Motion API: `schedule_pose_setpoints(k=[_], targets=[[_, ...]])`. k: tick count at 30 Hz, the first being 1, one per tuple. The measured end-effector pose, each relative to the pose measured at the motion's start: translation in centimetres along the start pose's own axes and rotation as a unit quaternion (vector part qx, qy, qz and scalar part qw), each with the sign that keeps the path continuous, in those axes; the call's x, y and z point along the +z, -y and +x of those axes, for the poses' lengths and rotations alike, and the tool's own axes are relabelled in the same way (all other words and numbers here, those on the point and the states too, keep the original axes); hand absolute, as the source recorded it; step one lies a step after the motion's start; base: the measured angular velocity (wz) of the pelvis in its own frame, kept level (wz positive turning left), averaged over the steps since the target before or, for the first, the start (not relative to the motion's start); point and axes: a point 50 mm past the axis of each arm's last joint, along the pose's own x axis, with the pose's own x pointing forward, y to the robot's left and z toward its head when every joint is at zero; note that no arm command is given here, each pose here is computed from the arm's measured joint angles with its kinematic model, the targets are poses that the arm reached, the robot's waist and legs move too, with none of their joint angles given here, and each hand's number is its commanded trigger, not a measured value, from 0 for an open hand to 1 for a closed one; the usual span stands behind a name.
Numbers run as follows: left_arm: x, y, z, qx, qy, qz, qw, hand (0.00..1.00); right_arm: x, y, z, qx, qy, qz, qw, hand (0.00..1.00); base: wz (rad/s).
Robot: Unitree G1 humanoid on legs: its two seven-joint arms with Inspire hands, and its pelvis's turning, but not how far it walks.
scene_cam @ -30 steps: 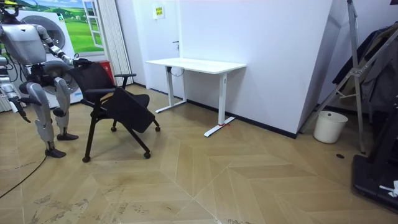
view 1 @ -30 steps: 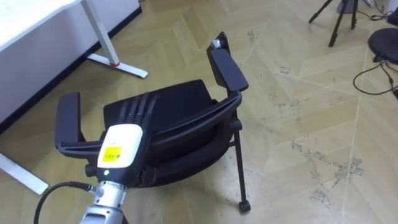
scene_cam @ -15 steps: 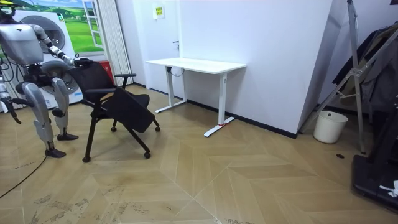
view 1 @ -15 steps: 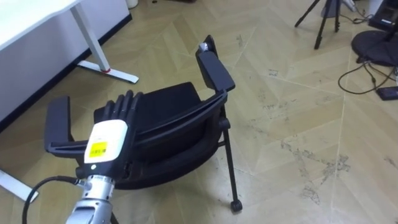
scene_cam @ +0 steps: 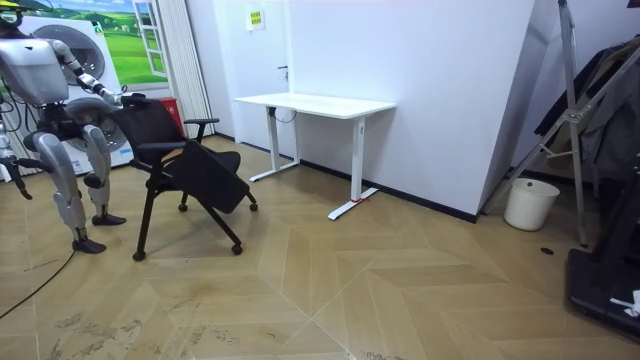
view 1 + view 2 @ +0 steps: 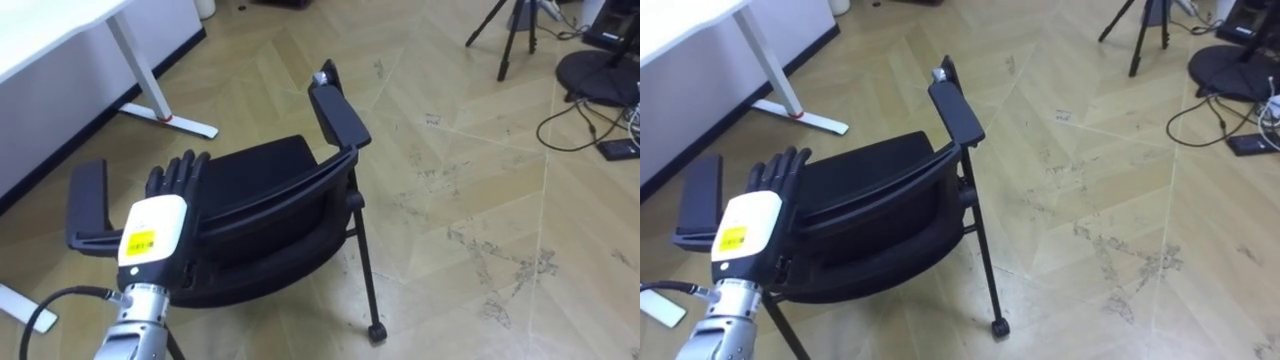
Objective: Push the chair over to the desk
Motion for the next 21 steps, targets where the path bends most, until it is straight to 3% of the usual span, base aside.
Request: schedule_pose_setpoints(k=[21], targets=[[0.35, -0.52, 0.39, 0.011, 0.001, 0.004, 1.0, 1.0, 0.2, -0.1, 0.02, 0.005, 0.004, -0.003, 1.0, 0.0, 0.0]])
